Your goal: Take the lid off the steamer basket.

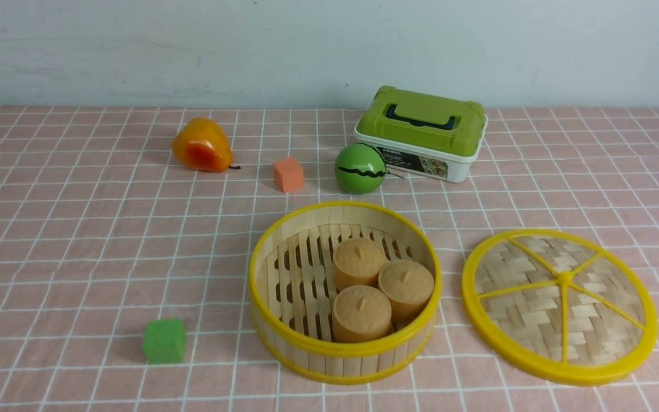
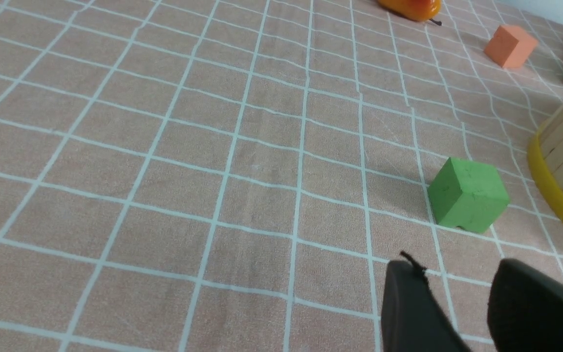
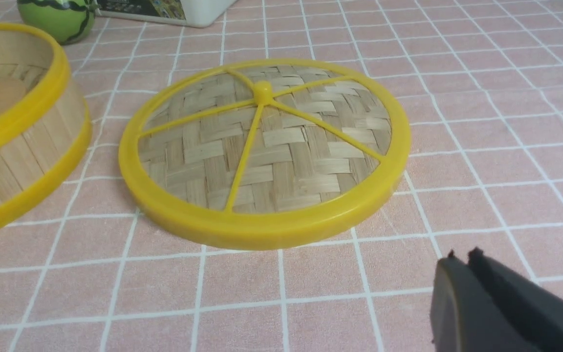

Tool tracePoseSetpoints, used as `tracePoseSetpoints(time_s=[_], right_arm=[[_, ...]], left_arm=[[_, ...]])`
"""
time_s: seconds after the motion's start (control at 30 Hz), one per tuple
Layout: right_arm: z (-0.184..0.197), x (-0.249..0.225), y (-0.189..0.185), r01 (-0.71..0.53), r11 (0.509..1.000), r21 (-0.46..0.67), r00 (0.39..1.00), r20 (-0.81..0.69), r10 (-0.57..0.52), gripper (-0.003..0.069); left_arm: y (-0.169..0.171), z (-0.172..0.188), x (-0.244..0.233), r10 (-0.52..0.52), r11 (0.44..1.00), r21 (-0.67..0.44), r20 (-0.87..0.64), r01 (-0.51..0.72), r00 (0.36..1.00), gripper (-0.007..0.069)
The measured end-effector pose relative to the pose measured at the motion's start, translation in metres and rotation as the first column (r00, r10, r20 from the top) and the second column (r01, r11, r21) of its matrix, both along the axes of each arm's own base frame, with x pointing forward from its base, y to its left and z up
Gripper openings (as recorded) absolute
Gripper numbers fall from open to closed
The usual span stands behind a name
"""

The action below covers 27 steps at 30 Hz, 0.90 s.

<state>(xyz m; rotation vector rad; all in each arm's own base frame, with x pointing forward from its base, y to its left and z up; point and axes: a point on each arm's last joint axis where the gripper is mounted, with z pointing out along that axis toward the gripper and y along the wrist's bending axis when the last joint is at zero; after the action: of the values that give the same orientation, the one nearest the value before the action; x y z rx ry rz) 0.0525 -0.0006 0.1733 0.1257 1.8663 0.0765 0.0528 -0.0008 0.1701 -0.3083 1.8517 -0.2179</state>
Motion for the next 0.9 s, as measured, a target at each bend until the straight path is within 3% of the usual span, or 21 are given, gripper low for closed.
tracePoseSetpoints(time_s=[0.9], right_arm=[[-0.0001,-0.0003,0.0,0.0,1.0,0.0,1.0,-0.008,0.0,0.003]], left_arm=[[0.0,0.0,0.0,0.0,1.0,0.0,0.0,0.0,1.0,0.0239]])
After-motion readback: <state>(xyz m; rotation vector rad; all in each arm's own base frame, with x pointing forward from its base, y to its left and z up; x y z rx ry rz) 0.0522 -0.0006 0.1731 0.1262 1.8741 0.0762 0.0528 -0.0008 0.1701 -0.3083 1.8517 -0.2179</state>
